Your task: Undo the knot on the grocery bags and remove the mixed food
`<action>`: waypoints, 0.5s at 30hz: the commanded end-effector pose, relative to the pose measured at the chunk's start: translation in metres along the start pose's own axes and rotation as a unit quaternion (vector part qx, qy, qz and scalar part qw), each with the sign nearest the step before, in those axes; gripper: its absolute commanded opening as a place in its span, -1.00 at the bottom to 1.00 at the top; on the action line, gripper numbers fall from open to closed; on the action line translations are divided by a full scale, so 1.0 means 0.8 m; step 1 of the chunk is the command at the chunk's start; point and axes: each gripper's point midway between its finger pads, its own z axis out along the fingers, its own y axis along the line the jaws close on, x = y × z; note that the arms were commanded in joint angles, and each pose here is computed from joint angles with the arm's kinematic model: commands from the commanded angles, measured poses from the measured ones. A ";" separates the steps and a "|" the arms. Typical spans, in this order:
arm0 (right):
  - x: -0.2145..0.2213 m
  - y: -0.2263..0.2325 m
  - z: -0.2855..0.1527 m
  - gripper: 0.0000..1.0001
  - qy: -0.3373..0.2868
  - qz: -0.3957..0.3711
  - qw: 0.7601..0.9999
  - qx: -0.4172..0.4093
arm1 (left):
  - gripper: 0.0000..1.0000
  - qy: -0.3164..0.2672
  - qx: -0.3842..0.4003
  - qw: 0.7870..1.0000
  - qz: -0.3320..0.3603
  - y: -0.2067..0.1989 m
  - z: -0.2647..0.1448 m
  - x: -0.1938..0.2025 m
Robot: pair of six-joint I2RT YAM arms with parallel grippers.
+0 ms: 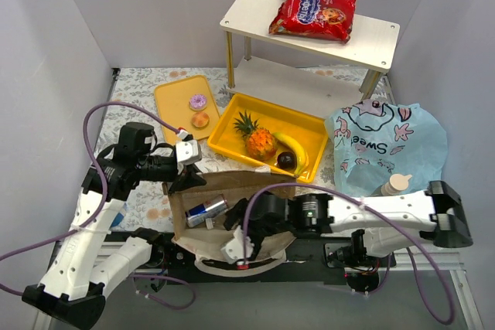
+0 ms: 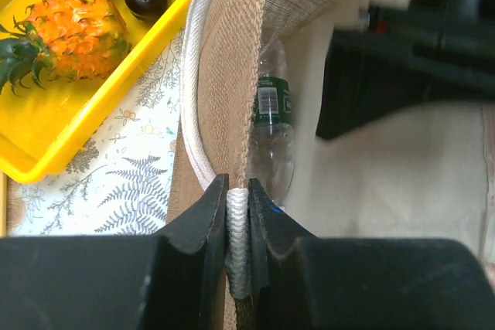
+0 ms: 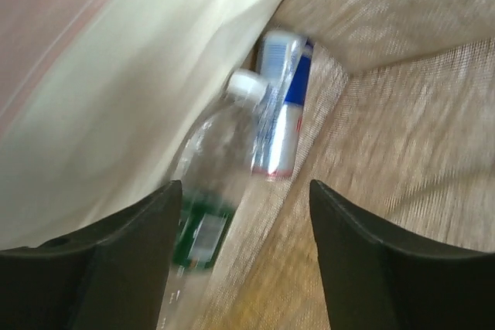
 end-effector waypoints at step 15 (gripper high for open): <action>0.112 0.028 0.073 0.77 0.154 0.206 0.965 -0.041 | -1.00 -0.067 -0.003 0.998 -0.023 0.002 0.001 -0.041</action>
